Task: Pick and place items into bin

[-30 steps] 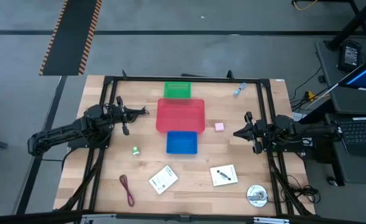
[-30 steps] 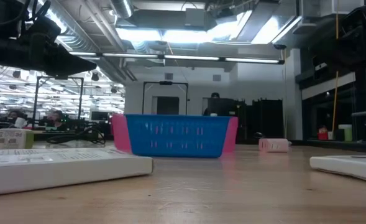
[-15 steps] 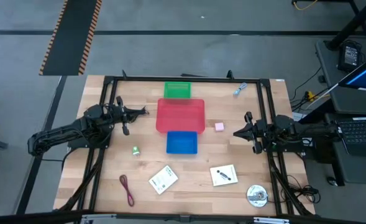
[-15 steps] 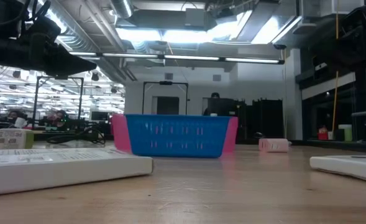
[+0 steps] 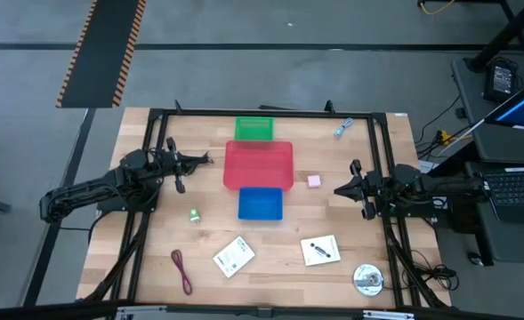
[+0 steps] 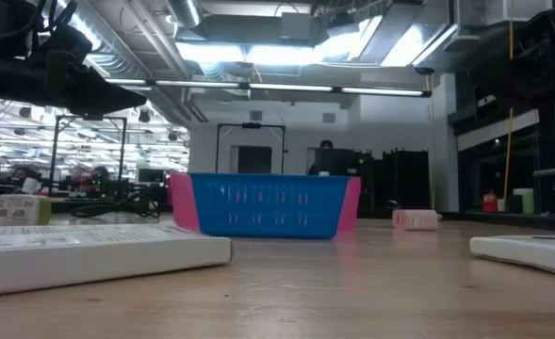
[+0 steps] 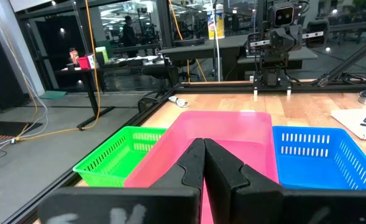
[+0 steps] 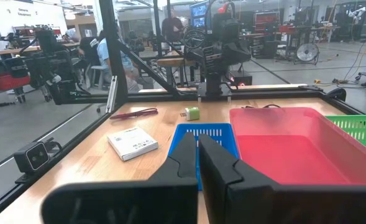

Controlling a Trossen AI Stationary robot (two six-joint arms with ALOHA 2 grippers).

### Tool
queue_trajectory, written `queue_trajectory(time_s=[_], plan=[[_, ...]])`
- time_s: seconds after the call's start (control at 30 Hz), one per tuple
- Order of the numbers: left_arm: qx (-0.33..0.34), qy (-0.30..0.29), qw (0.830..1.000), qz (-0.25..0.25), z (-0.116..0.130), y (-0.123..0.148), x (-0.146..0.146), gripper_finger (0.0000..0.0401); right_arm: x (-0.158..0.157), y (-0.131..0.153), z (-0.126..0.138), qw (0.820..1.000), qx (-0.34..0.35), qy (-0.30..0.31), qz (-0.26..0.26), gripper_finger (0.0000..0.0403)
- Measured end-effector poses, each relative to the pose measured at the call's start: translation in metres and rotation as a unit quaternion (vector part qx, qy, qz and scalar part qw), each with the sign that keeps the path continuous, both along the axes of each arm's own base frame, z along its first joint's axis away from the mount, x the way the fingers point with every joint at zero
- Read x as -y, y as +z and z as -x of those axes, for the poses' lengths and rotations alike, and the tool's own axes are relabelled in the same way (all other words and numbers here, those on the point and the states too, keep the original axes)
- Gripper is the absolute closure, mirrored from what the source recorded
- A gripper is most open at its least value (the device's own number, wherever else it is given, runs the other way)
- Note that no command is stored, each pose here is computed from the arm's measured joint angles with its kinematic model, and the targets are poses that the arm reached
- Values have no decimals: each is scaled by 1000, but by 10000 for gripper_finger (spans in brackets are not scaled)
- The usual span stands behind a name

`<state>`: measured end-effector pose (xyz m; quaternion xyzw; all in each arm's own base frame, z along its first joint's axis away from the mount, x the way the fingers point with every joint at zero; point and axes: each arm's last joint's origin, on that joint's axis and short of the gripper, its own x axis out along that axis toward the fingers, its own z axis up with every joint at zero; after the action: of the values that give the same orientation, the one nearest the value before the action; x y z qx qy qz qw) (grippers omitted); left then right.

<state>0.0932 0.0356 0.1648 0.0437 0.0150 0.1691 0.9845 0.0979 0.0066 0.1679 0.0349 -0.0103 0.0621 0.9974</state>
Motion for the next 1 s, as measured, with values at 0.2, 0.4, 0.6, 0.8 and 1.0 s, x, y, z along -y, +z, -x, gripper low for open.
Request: queue_trajectory(time_s=[0.2,0.4,0.6,0.8,1.0], plan=[[0,0,1000,0,0,0,0,397,0,0,0,1000,0,0,0,402],[0,0,1000,0,0,0,0,397,0,0,0,1000,0,0,0,402],[0,0,1000,0,0,0,0,397,0,0,0,1000,0,0,0,402],[-6,0,1000,-17,0,0,0,397,0,0,0,1000,0,0,0,402],[-4,0,1000,-12,0,0,0,397,0,0,0,1000,0,0,0,402]])
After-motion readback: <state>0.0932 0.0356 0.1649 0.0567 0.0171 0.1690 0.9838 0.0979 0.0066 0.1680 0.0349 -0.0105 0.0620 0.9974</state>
